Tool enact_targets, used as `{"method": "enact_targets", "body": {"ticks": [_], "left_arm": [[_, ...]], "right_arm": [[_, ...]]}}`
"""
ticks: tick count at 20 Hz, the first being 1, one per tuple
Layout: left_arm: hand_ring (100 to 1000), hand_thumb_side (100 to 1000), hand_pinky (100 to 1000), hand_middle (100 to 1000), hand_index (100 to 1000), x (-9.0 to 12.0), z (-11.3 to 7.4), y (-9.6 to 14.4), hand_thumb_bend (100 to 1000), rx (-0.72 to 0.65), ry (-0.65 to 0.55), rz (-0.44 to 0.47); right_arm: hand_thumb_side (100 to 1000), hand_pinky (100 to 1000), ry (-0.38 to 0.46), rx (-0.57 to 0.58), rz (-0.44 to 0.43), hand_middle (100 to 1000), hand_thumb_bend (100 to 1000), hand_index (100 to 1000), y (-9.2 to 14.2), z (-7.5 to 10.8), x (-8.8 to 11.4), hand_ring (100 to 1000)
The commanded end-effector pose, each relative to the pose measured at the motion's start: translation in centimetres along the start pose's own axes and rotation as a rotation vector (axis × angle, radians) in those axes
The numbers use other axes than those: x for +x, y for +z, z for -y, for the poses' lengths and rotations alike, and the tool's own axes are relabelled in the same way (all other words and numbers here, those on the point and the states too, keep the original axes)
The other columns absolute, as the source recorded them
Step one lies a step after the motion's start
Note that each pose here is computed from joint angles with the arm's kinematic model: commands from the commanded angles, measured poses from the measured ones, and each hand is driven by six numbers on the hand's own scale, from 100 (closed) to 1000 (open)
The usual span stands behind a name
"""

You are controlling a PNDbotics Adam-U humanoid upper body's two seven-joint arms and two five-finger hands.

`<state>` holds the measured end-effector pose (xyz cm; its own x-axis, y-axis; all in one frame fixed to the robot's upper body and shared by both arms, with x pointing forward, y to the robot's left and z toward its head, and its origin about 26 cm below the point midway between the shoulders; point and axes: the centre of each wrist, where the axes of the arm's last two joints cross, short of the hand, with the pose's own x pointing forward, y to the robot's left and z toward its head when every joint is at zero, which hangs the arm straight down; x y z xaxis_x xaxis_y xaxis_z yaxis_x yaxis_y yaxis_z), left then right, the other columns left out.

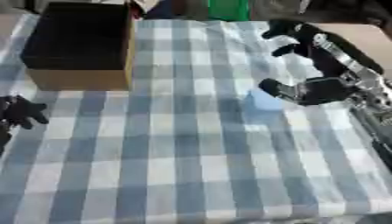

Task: Pick up objects on the table and place them in the box.

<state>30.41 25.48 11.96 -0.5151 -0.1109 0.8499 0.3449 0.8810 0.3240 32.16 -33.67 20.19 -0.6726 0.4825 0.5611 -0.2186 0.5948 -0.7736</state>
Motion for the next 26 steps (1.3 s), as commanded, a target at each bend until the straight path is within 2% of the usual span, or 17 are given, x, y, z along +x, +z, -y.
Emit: {"method": "enact_targets", "body": {"ticks": [1, 3, 4, 10, 20, 26], "left_arm": [[542, 879, 863, 497, 430, 0.6, -0.6, -0.1, 181, -0.006, -0.027, 0.011], [542, 879, 863, 497, 430, 0.6, -0.6, -0.1, 181, -0.007, -0.027, 0.010], [542, 880, 863, 497, 430, 0.6, -0.6, -0.1, 181, -0.007, -0.027, 0.010], [542, 882, 863, 497, 430, 0.5, -0.6, -0.1, 180, -0.010, -0.027, 0.010], [542, 884, 863, 498, 431, 0.5, -0.5, -0.1, 180, -0.015, -0.027, 0.010], [542, 885, 863, 498, 431, 0.5, -0.5, -0.1, 179, -0.017, -0.027, 0.010]], "right_arm": [[229, 803, 0.111, 0.093, 0.003, 856, 695, 980, 0.3, 1.8, 0.2, 1000], [223, 805, 0.148, 0.143, 0.002, 859, 713, 981, 0.3, 2.0, 0.1, 1000], [223, 814, 0.165, 0.173, -0.001, 870, 751, 983, 0.3, 2.1, 0.0, 1000], [263, 827, 0.248, 0.287, -0.031, 883, 775, 981, 0.2, 2.7, -0.8, 1000], [275, 829, 0.323, 0.303, -0.081, 873, 755, 974, -0.3, 3.2, -2.8, 1000], [314, 830, 0.346, 0.315, -0.108, 862, 763, 969, -0.5, 3.0, -4.1, 1000]]}}
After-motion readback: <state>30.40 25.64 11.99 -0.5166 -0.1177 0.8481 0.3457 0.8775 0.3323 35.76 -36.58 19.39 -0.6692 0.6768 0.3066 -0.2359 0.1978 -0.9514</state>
